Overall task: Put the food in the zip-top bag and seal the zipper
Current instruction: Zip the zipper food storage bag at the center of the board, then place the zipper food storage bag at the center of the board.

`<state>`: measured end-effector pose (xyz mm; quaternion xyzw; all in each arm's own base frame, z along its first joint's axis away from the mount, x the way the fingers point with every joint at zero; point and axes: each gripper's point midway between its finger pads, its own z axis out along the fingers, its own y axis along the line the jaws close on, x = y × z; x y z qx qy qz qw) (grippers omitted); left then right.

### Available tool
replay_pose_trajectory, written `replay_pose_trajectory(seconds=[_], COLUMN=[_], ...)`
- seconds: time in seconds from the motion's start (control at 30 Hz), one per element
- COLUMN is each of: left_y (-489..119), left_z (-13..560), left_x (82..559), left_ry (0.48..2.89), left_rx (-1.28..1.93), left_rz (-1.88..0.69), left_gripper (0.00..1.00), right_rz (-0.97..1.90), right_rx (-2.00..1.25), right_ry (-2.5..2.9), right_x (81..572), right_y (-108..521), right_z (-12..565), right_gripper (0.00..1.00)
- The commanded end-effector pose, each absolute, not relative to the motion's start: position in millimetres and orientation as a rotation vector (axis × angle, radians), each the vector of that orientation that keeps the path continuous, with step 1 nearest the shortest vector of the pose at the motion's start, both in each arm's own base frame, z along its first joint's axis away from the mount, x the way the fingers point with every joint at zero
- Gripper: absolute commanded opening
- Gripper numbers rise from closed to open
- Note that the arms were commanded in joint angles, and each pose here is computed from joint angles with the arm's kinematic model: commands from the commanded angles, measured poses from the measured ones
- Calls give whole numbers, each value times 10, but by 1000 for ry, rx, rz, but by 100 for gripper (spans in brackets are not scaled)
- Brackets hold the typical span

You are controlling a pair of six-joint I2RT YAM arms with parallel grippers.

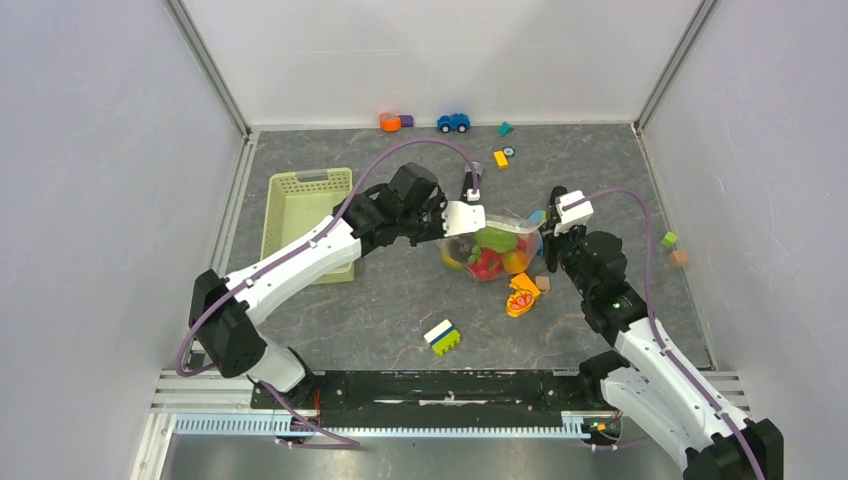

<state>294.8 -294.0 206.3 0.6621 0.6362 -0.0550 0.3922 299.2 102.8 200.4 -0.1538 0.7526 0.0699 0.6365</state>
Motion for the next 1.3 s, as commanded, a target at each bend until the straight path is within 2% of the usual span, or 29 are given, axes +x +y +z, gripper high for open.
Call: replay_pose_trajectory(seconds=[0.0, 0.57, 0.9, 1.07, 1.17, 1.27], left_y=[-2604, -2159, -1968, -1795, -1718, -1796], left_z=[2193, 2327, 2630, 2931, 3224, 3252], left_x=[3156, 3372, 3435, 3270, 3286, 3238], left_ry=[1637, 1686, 1676, 1598, 1556, 1528], left_rx=[1622, 1502, 1358, 1275, 1120, 1128], left_rz=[35, 145, 255, 270, 260, 184], left_gripper=[2, 2, 3, 11, 14, 22], right_rz=[47, 145, 569, 1070, 1179, 1224], right_rx=[-274, -418, -660, -762, -799, -773], right_ry=[1738, 1706, 1646, 1557, 1509, 1552], right_x=[3043, 3023, 2773, 2250, 2062, 2035], right_y=[773, 1013, 1730, 2261, 2419, 2489], right_z=[1973, 1962, 2063, 2318, 2430, 2408], right_gripper=[0, 0, 0, 0, 0, 0])
